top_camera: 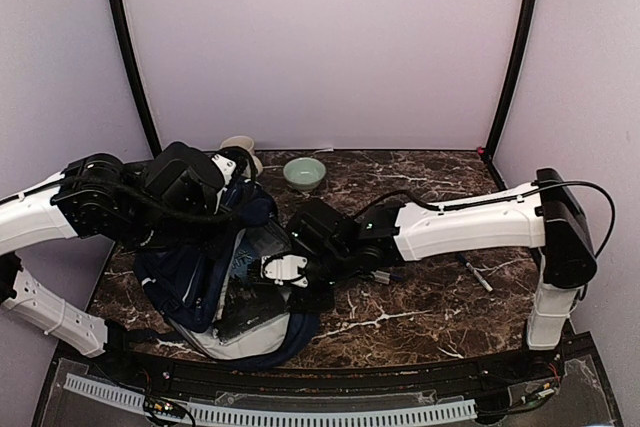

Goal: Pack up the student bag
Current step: Move the book to the largest pocket of the bag.

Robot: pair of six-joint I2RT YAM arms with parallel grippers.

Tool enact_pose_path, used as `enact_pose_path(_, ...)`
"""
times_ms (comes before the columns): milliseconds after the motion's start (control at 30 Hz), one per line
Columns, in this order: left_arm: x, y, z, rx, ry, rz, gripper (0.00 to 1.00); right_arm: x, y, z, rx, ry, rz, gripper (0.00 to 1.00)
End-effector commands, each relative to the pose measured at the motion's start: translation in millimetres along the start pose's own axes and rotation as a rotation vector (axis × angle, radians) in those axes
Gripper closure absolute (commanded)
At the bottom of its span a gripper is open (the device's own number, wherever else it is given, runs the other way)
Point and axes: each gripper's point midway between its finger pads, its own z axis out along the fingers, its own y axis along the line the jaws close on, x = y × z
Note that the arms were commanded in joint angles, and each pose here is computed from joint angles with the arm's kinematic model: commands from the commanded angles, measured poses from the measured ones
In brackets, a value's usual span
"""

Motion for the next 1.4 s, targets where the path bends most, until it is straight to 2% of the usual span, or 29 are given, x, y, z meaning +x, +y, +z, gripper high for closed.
enact_pose_path(0,-15,7,-14,0.0,-0.077,-0.046,1.0,-37,-21,1,0.166,-0.066,-0.164,0.45)
enact_pose_path(167,-15,8,-15,-0.001,-0.078,-0.046,1.0,-29,-8,25,0.12,-0.017,-0.22,0.29)
enact_pose_path(367,-10,10,-14,-0.006,-0.064,-0.044,1.0,-10,2,39,0.119,0.024,-0.266,0.24)
enact_pose_path(567,-10,9,-14,0.001,-0.071,-0.045,1.0,0,-11,55,0.203,0.083,-0.282,0.2)
enact_pose_path(733,-8,8,-11,0.003,-0.065,-0.041,1.0,-6,-38,61,0.34,0.099,-0.245,0.2)
enact_pose_path(933,-5,2,-9,0.027,-0.053,-0.041,1.0,-31,-65,53,0.48,0.032,-0.216,0.24)
enact_pose_path(1100,-3,-2,-7,0.043,-0.037,-0.03,1.0,-56,-79,46,0.55,-0.04,-0.198,0.28)
enact_pose_path(1367,0,-5,-7,0.06,-0.024,-0.033,1.0,-74,-99,54,0.647,-0.071,-0.183,0.29)
